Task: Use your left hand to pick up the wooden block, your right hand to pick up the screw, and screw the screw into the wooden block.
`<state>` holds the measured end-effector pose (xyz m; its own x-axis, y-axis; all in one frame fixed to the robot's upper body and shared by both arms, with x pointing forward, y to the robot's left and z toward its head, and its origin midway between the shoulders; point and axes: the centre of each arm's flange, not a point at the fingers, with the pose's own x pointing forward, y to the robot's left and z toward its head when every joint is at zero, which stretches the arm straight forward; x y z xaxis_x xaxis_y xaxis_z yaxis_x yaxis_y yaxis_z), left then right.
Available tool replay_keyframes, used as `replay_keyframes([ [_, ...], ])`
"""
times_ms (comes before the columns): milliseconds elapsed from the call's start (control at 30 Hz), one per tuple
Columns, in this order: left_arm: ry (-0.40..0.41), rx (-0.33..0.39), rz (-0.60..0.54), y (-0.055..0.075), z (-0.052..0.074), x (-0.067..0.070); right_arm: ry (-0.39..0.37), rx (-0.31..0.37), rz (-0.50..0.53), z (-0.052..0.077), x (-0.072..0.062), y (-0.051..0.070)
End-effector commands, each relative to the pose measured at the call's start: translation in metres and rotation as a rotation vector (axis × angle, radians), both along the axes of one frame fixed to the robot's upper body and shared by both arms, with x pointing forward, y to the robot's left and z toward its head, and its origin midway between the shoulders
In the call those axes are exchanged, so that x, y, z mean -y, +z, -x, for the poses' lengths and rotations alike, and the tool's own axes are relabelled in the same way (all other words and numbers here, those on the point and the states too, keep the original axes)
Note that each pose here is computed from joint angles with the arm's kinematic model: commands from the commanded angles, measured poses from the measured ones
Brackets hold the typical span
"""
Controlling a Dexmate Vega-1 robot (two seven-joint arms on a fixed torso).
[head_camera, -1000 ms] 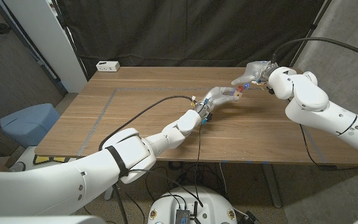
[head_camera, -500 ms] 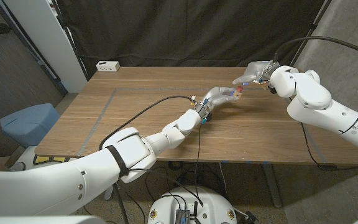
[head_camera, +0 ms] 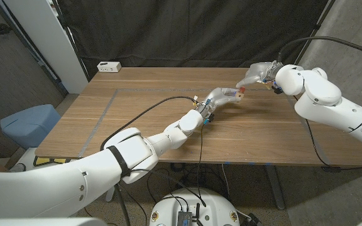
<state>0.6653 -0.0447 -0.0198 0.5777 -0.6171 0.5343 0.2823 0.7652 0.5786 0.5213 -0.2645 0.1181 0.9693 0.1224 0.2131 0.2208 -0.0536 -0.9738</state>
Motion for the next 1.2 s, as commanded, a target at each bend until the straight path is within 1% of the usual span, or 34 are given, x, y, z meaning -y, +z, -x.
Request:
replay_keyframes([
  [33,0.002,-0.006,-0.002,0.0005,-0.0007,0.001,0.039,-0.04,0.003,0.0009,0.0019,0.0017],
  [333,0.002,-0.004,-0.002,0.001,-0.0007,0.001,0.048,-0.069,0.009,-0.0005,0.0016,0.0041],
  [567,0.001,-0.007,-0.003,0.001,-0.0009,0.0011,0.057,-0.078,0.016,-0.0007,0.0006,0.0053],
  [933,0.002,-0.01,-0.005,0.0012,-0.0015,0.001,0.048,-0.093,0.028,-0.0008,0.0002,0.0025],
  [1200,0.004,-0.013,-0.005,0.0004,-0.0019,0.0011,0.048,-0.086,0.035,0.0013,0.0001,0.0014],
])
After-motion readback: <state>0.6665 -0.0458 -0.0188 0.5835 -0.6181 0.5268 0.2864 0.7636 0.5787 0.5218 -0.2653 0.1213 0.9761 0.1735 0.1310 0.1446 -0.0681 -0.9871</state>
